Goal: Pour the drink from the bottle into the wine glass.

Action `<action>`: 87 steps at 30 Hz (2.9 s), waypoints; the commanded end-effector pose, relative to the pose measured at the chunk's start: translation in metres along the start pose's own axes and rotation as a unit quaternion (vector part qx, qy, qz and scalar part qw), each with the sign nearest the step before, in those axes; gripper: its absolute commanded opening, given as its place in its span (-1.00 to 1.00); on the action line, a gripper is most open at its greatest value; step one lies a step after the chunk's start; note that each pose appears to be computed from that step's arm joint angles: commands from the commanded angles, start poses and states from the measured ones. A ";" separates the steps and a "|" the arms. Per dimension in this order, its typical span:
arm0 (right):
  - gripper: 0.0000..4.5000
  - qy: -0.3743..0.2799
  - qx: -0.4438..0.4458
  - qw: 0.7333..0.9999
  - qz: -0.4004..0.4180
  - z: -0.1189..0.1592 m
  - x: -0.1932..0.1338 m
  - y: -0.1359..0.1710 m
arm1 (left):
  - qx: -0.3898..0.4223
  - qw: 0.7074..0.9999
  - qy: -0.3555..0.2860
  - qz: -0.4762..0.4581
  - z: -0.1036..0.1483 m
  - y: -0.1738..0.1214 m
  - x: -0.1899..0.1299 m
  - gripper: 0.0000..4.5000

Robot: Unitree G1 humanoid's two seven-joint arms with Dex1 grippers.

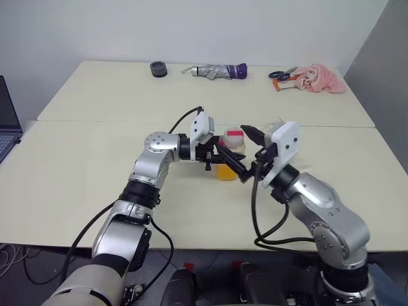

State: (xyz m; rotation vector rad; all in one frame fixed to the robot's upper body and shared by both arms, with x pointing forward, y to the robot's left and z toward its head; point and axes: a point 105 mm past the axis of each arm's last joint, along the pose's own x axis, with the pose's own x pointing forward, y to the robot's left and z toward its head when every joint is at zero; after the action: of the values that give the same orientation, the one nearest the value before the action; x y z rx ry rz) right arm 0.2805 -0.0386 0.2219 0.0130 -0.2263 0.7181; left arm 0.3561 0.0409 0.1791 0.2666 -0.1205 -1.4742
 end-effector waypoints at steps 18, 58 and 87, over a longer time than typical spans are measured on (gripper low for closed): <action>0.00 -0.040 -0.047 0.997 -0.047 0.008 0.012 -0.008 | 0.040 0.999 -0.018 -0.013 0.020 0.004 0.003 -0.20; 0.89 -0.010 -0.116 0.982 0.151 0.020 -0.015 -0.026 | 0.048 0.998 -0.019 -0.032 0.026 -0.008 -0.002 -0.21; 0.89 -0.003 -0.140 0.989 0.040 0.016 -0.016 -0.045 | 0.047 0.998 -0.020 -0.039 0.022 -0.007 0.002 -0.21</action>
State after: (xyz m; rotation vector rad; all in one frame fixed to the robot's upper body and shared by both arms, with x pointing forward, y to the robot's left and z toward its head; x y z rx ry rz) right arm 0.2957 -0.0705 0.2253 -0.2574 -0.2935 0.8174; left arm 0.3444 0.0349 0.1824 0.2906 -0.1442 -1.5554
